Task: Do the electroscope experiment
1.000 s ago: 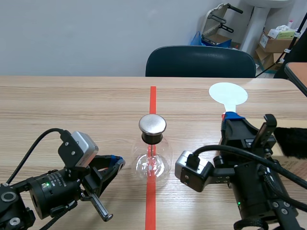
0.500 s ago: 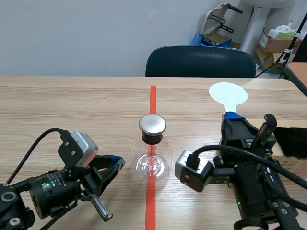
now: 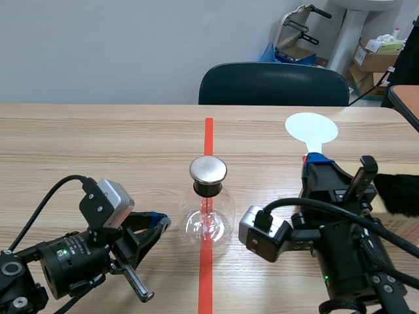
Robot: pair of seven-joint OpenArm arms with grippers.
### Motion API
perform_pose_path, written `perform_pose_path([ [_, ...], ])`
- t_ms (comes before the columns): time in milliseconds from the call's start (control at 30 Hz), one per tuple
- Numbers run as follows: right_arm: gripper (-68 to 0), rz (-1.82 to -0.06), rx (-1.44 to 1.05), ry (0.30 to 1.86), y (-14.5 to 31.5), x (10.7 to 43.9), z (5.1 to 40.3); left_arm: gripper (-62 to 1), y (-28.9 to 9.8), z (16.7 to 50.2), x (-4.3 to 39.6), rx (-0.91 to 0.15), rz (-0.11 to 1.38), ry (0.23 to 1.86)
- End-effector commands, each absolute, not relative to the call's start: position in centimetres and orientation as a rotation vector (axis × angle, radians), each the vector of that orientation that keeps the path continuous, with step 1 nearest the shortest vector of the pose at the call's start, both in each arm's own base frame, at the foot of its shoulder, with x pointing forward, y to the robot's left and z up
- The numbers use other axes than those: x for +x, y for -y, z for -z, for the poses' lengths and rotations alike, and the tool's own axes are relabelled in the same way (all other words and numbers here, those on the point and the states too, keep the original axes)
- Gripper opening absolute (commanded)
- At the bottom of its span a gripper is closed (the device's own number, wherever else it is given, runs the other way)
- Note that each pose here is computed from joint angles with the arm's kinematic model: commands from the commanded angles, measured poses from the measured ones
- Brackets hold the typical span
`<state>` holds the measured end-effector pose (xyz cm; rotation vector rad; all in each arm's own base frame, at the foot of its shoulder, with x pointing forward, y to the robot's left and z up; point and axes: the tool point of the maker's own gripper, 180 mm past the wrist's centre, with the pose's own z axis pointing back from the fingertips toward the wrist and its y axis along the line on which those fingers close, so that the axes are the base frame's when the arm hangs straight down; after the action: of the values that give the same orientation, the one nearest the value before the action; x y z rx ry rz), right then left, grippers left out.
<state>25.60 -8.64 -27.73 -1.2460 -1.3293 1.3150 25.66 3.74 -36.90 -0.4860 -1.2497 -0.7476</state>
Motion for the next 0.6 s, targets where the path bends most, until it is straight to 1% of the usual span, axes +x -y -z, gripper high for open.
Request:
perform_pose_path([
  [0,-65.5,-1.305,-1.263,1.337,8.92,25.70,27.34,-56.8,-3.53,36.07,25.96,-0.498,0.742,1.278],
  [567,-65.5,-1.298,-1.269,1.325,9.21,25.66,27.39,-56.8,-3.52,36.07,25.96,-0.498,0.742,1.279],
])
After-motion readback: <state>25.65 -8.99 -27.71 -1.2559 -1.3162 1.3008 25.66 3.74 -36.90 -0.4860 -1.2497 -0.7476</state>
